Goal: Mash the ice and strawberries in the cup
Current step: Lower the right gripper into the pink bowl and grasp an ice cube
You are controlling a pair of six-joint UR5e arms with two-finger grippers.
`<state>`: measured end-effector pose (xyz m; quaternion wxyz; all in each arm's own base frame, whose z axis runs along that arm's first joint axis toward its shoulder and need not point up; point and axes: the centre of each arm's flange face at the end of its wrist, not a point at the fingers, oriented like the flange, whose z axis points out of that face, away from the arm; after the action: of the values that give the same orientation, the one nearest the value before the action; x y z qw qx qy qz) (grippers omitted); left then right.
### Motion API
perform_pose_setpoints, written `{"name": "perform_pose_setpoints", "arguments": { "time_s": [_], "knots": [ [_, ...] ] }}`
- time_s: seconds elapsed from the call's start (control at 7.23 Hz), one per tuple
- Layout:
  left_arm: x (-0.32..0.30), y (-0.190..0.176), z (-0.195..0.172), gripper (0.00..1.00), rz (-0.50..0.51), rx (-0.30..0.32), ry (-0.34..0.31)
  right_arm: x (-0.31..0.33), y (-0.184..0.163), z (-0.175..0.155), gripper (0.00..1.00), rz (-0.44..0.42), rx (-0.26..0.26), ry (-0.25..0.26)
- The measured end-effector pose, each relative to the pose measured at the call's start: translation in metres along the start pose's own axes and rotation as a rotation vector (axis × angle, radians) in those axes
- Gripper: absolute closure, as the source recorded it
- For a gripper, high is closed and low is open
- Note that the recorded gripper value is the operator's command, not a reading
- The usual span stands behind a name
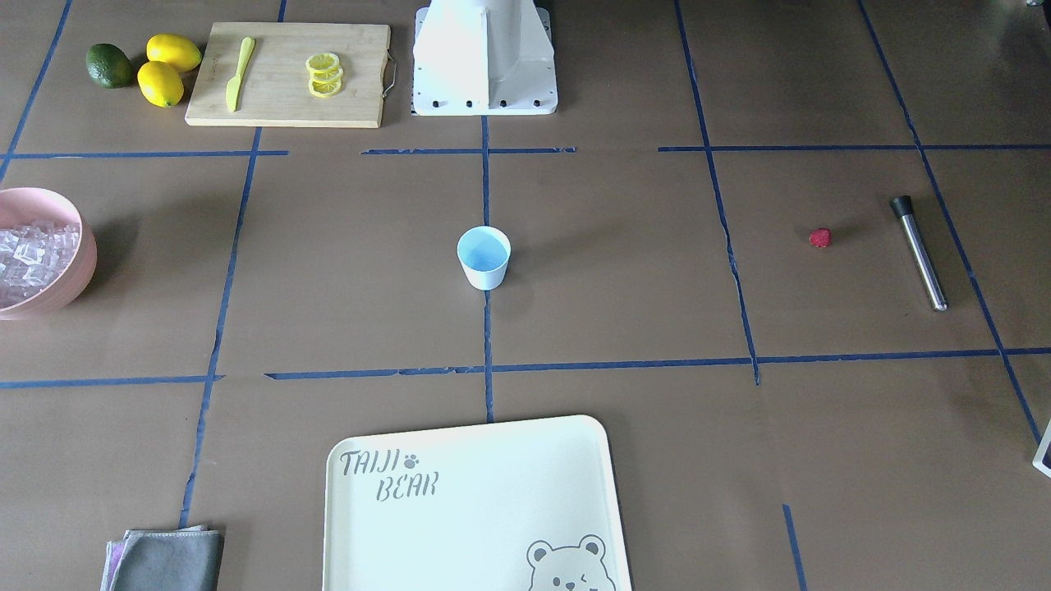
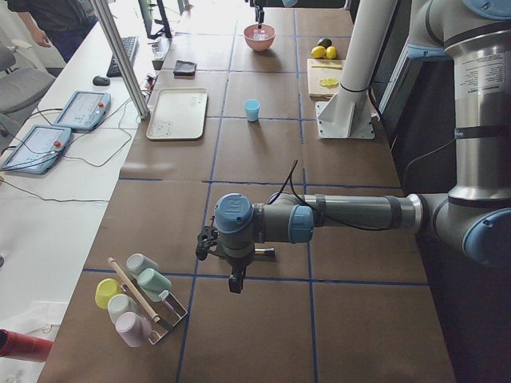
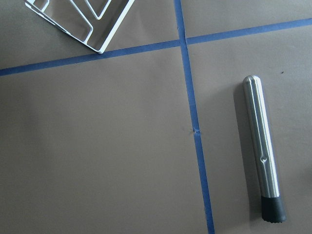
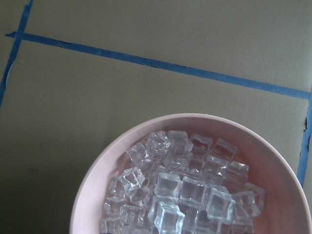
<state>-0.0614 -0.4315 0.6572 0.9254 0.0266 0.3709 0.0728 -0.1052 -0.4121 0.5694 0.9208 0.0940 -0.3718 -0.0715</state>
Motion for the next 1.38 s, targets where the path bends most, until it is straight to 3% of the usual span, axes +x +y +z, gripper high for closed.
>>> {"name": "perform_pose_setpoints", "arguments": {
  "time_s": [0.41, 0.69, 1.38],
  "knots": [
    [0.001, 0.0, -0.001, 0.0, 0.002, 0.002, 0.0, 0.014, 0.032, 0.022, 0.15, -0.008, -0.038, 0.063],
    [0.002, 0.0, -0.002, 0.0, 0.003, 0.003, 0.0, 0.015, 0.034, 0.036, 0.2, -0.03, -0.055, 0.09],
    [0.002, 0.001, -0.002, 0.0, 0.003, 0.003, 0.0, 0.014, 0.03, 0.047, 0.41, -0.045, -0.064, 0.103]
  ]
}}
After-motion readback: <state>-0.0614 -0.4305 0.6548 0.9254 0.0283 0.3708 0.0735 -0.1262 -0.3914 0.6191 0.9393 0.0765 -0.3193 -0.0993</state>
